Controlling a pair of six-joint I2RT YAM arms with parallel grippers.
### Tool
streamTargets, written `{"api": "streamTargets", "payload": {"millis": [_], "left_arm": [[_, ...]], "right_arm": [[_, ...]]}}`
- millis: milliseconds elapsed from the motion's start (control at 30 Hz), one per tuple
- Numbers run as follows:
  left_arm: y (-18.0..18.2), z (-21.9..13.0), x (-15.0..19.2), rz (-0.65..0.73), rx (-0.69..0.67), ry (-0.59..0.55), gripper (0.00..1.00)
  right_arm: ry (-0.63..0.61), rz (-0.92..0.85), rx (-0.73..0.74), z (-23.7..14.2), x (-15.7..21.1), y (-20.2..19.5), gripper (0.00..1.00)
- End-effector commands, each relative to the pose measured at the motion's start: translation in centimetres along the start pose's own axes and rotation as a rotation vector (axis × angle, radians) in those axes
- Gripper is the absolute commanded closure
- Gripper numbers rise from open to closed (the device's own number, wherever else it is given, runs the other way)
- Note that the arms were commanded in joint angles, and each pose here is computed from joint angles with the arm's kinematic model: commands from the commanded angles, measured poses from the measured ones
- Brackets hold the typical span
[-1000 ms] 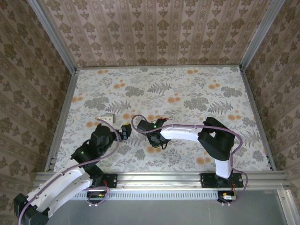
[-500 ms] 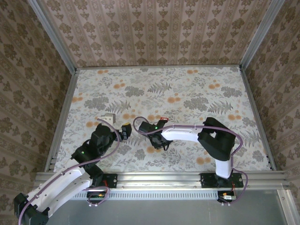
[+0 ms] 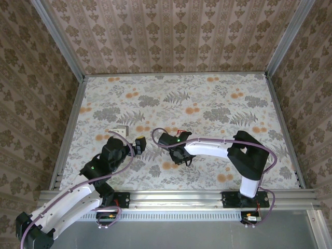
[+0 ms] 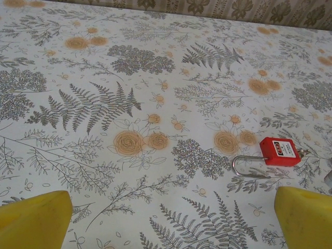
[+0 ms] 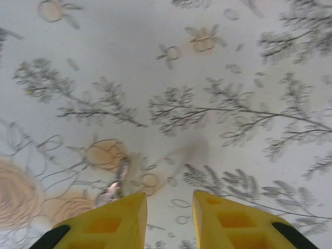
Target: Unlock with the key
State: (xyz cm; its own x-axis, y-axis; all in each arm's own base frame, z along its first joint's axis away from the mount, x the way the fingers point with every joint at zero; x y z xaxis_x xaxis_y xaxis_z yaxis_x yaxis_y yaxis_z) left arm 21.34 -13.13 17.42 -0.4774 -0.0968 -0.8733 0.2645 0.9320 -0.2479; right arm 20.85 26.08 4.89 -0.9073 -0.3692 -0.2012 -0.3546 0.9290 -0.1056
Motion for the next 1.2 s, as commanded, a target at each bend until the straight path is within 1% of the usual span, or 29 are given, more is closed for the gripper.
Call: {"api": "streamTargets", "payload": {"millis": [0,67,100,333,500,900,967,1167], "left_arm": [[-0.2,-0.1,-0.6,-0.021,0.009,-0.018,0.0],[-0.1,-0.2,-0.6,-0.019,0.008,-0.014,0.0],[-0.1,-0.2,-0.6,-0.018,0.006,-0.012,0.0],[-0.1,0.0,-0.5,-0.024,0.01,-0.018,0.0],[-0.3,0.1,-0.6,-0.021,0.011,-0.013,0.0],[-0.4,0.1,-0.7,-0.019,0.015,-0.013,0.0],[-0.4,0.1,-0.7,-0.018,0.015,-0.01,0.0],[-0.5,0.2,-0.8,-0.009,0.022,-0.014,0.0]], "right_arm": [[-0.005,-0.014,-0.201,-0.6,0.1,2.2,0.69],[0.003,-0.037,-0.308,-0.6,0.3,3.0,0.69],[-0.005,-0.035,-0.338,-0.6,0.1,3.1,0.69],[0.012,-0.017,-0.375,-0.1,0.6,1.9,0.7],[0.013,-0.031,-0.42,-0.2,0.6,2.6,0.72],[0.012,-0.018,-0.362,0.0,0.9,1.6,0.91],[0.002,-0.014,-0.372,-0.4,0.7,1.6,0.94],[-0.07,0.0,-0.368,-3.1,-0.3,1.1,0.97]]}}
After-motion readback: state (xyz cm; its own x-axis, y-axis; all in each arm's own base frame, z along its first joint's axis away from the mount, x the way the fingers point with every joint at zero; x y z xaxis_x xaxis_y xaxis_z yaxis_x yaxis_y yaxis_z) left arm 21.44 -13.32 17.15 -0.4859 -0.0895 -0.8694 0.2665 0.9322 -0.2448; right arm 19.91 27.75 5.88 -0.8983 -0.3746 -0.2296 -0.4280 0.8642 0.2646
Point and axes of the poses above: each hand's point on the last joint's axis, 136 mm out from that joint toward the fingers, its own z axis out along the fingers, its own y axis along the line the jaws close on, x = y × z, the point moved 2 cm from there along -z, back along the fingers, and after that the axes turned 1 degree about -z, right-handed, at the moved point
